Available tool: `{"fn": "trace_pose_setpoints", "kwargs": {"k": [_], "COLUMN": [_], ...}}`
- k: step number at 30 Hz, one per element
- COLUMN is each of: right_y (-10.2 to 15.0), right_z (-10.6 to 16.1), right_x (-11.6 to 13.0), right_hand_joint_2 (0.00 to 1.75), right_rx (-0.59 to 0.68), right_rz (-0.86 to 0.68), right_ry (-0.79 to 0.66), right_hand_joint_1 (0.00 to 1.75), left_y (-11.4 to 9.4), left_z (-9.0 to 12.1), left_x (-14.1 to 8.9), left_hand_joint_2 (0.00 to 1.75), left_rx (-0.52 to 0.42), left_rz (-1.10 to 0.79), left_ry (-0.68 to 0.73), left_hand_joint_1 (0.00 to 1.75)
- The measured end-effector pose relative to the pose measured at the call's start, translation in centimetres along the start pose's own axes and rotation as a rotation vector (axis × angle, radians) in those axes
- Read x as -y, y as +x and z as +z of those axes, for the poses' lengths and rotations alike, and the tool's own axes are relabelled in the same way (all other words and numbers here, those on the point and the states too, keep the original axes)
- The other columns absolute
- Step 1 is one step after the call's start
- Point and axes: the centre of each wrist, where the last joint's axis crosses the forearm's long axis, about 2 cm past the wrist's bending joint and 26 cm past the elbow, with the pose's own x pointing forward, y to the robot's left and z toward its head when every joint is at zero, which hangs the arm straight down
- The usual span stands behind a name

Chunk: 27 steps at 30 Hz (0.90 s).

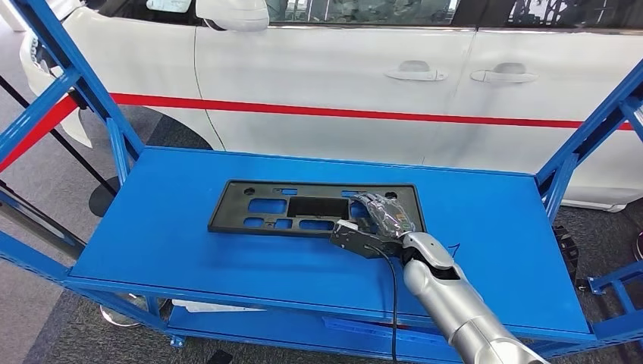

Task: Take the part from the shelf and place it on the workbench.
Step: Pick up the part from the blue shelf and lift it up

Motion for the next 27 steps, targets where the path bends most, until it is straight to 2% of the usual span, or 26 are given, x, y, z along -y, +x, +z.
{"fn": "trace_pose_setpoints", "kwargs": {"k": [23,27], "right_y": [0.76,0.81], "right_z": [-0.77,-0.74], "right_x": [0.79,1.04], "right_hand_joint_2": [1.75,1.75], "right_rx": [0.002,0.008], "right_rz": [-0.008,-0.010], "right_ry": [-0.036,-0.048], "right_hand_joint_1": [1.75,1.75], "left_y": [-0.51,-0.62], "left_z": [0.04,0.04], "left_x": [0.01,0.01], "left_hand_joint_2": [0.00,0.00], "left_rx": [-0.010,0.013], "left_rz": [0.012,0.017], "left_ry": [0.011,0.011], "left_hand_joint_1": [0.00,0.00]}}
